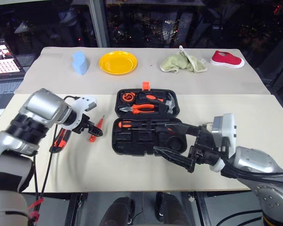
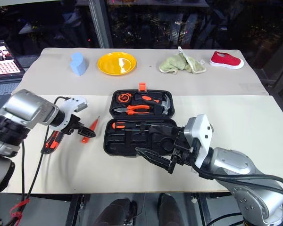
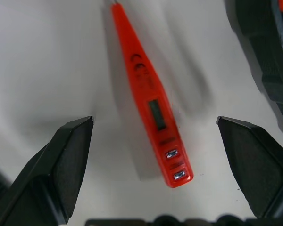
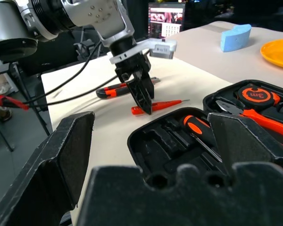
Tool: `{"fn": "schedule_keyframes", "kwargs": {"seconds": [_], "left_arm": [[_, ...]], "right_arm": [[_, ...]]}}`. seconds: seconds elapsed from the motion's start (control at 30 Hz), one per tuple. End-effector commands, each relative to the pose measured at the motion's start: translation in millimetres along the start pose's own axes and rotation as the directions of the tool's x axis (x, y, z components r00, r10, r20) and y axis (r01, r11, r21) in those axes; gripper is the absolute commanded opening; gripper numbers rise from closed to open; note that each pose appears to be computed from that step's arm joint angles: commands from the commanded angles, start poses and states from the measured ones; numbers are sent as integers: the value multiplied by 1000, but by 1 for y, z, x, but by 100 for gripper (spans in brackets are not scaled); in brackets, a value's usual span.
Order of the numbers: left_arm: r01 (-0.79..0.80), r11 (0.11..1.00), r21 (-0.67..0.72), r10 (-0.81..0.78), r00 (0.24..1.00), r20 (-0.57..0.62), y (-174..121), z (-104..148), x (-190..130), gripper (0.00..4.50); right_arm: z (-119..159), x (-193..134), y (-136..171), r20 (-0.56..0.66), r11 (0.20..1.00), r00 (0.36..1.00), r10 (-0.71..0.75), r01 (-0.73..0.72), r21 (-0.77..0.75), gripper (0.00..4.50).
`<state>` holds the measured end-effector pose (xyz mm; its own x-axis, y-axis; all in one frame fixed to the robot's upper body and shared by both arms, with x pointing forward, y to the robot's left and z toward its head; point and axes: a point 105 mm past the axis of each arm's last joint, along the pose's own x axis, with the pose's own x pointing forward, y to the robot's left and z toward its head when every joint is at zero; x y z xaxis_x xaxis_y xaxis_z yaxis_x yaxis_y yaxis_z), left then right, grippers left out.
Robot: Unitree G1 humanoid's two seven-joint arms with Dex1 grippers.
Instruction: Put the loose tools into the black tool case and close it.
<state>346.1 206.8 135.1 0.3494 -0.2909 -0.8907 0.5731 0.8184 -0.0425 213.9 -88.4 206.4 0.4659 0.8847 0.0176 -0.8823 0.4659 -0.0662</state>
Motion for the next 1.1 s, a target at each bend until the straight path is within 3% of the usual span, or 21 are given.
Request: {"fn": "schedule_keyframes", "kwargs": {"seconds": [0.03, 0.3, 0.53, 0.7, 0.8, 0.9, 1.1], "left_arm": [[8, 1000, 20, -8, 1000, -16, 0, 3, 0, 344], [-2, 1000, 2, 2, 999, -50, 8, -6, 16, 43], [-48, 999, 9, 48, 999, 21, 28, -1, 6, 40], [-107, 922, 372, 16, 971, 239, 29, 46, -29, 40], [-52, 816, 575, -145, 945, 291, -1, 70, -45, 40], [76, 656, 751, -339, 919, 203, -50, 80, -50, 40], [198, 493, 847, -426, 904, 36, -99, 80, -27, 40]], "right_arm": [[13, 0, 6, 56, 999, 998, 4, -2, -41, 450], [19, -6, 3, 68, 999, 998, -20, 23, -41, 450], [14, -16, 0, 8, 999, 999, -32, 33, -25, 450], [1, -30, -1, -79, 998, 996, -48, 50, 25, 450], [-5, -37, 2, -132, 998, 990, -40, 45, 33, 450], [-9, -43, 0, -180, 997, 981, -70, 73, 10, 450], [-9, -45, 2, -196, 997, 977, -80, 82, 6, 450]]}}
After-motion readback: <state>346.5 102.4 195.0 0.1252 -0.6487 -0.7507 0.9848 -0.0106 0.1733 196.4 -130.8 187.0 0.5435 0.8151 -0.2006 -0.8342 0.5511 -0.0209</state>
